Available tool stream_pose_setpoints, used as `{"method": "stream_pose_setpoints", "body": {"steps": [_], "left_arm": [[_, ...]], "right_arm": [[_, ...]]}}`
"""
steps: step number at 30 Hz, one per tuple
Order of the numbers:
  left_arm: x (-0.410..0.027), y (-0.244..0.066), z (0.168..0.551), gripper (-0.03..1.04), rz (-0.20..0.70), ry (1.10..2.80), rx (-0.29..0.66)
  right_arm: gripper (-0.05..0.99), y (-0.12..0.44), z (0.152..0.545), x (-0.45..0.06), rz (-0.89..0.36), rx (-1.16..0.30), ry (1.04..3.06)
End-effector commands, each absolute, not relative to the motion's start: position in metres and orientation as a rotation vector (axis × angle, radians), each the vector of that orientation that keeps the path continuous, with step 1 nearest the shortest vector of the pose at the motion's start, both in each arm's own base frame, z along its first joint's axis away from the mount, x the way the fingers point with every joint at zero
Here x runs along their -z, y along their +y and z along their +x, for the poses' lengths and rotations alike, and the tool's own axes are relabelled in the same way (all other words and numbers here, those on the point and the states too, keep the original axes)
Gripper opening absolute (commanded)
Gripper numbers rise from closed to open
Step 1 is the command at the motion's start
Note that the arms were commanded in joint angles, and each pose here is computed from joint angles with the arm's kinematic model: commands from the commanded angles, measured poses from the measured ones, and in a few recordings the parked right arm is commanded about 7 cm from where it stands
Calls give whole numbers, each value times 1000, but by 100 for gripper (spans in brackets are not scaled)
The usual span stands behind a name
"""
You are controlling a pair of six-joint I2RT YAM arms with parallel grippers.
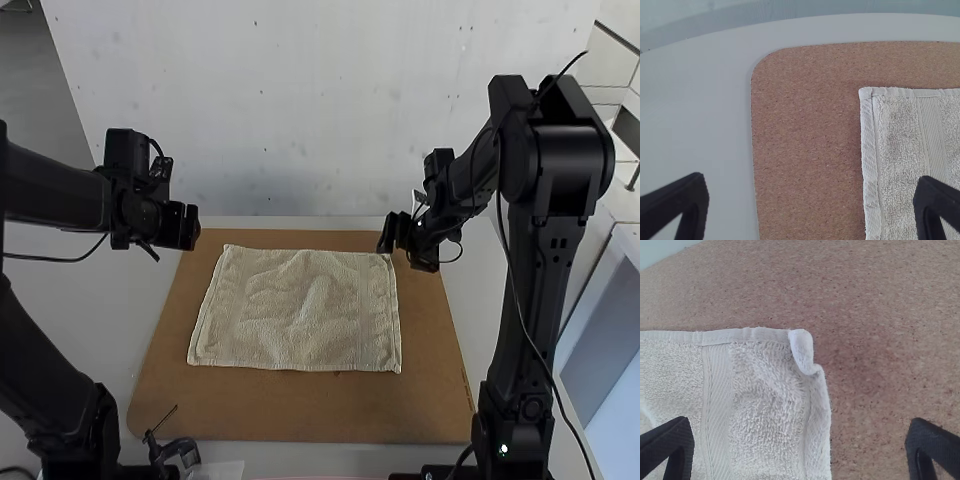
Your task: Fold the towel.
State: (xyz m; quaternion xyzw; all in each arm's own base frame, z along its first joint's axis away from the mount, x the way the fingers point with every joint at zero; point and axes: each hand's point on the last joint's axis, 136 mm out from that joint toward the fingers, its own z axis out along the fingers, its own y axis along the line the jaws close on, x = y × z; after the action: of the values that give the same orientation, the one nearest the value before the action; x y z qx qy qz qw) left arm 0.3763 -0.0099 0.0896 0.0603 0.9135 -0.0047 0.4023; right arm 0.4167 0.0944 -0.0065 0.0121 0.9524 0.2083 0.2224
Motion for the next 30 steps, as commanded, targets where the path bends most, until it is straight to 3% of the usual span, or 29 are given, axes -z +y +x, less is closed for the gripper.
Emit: {"method": "stream_pose_setpoints", "body": {"steps": [1, 4, 19, 30], "left_arm": [[-94, -13, 380, 91, 162, 2290, 29], [-95, -13, 381, 91, 163, 2282, 27], [-85, -13, 383, 91, 167, 2297, 27], [-86, -12, 384, 91, 171, 2291, 24]], "right_arm": [[90, 107, 426, 6, -13, -608, 2611], [85, 108, 428, 12, -50, -555, 2617], [84, 105, 446, 28, -106, -408, 2618], [66, 103, 447, 32, -142, -336, 2620]]}}
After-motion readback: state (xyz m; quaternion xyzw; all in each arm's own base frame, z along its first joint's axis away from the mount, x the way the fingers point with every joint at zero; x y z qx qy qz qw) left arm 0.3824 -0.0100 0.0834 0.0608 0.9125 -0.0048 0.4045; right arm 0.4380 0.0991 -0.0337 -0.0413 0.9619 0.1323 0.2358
